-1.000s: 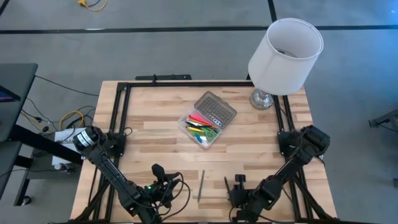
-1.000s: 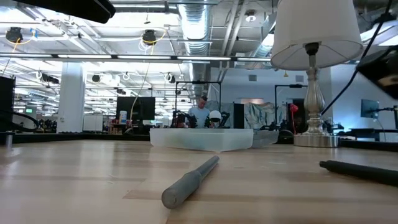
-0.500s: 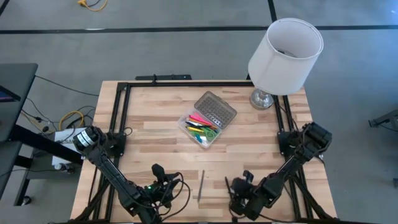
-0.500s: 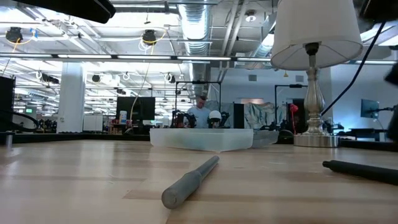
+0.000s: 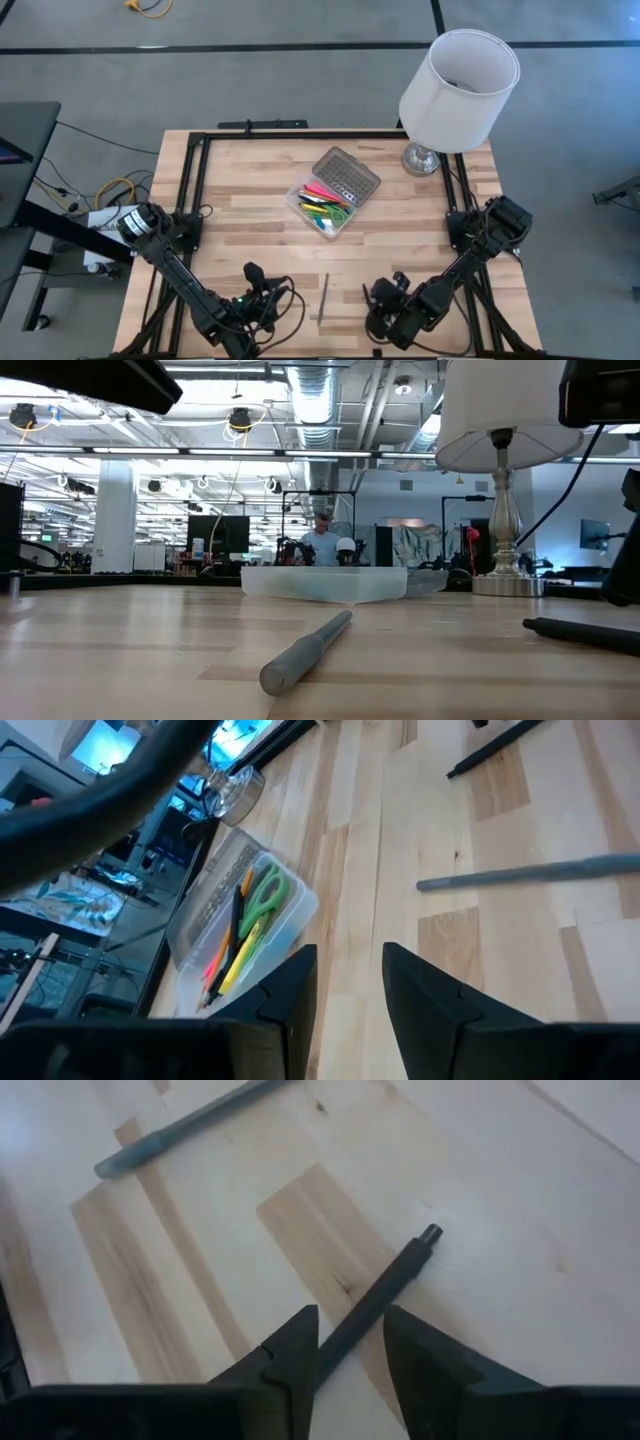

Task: Pick & place school supplies into a supply box
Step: Put the black pen into the black supply box

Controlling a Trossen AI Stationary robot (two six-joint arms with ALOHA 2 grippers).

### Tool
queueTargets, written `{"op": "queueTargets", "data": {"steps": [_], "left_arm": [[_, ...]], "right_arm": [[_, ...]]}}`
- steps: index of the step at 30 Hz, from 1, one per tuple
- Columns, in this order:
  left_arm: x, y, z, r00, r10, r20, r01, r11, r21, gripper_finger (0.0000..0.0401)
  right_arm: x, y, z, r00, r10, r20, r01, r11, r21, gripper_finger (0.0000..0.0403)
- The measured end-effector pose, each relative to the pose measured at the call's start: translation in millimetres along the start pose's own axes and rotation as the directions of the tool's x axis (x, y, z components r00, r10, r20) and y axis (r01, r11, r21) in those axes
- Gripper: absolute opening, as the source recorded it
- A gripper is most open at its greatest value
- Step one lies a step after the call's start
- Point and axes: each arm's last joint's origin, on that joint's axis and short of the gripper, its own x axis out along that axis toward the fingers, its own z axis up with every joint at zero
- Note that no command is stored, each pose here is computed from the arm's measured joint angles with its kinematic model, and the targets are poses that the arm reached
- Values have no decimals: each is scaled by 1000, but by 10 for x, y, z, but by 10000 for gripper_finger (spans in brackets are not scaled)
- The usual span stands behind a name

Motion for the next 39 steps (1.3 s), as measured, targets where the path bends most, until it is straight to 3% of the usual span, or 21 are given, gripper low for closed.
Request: {"op": "queueTargets", "data": {"steps": [11,23,29,39], "left_arm": [[50,17,-15,1000,11,-13,-11,1000,-10,111],[50,17,-14,1000,11,-13,-11,1000,-11,111],[50,17,-14,1000,11,-13,-11,1000,-11,111],[50,17,-14,1000,11,-13,-12,1000,-11,111]], "right_arm": [[48,2,-10,1000,-6,3,6,999,-32,80],[219,-3,-91,999,-31,-20,30,999,-41,110],[213,-9,-100,997,-30,-74,17,986,-168,112],[216,-35,-116,991,-49,-128,-6,919,-393,112]]}}
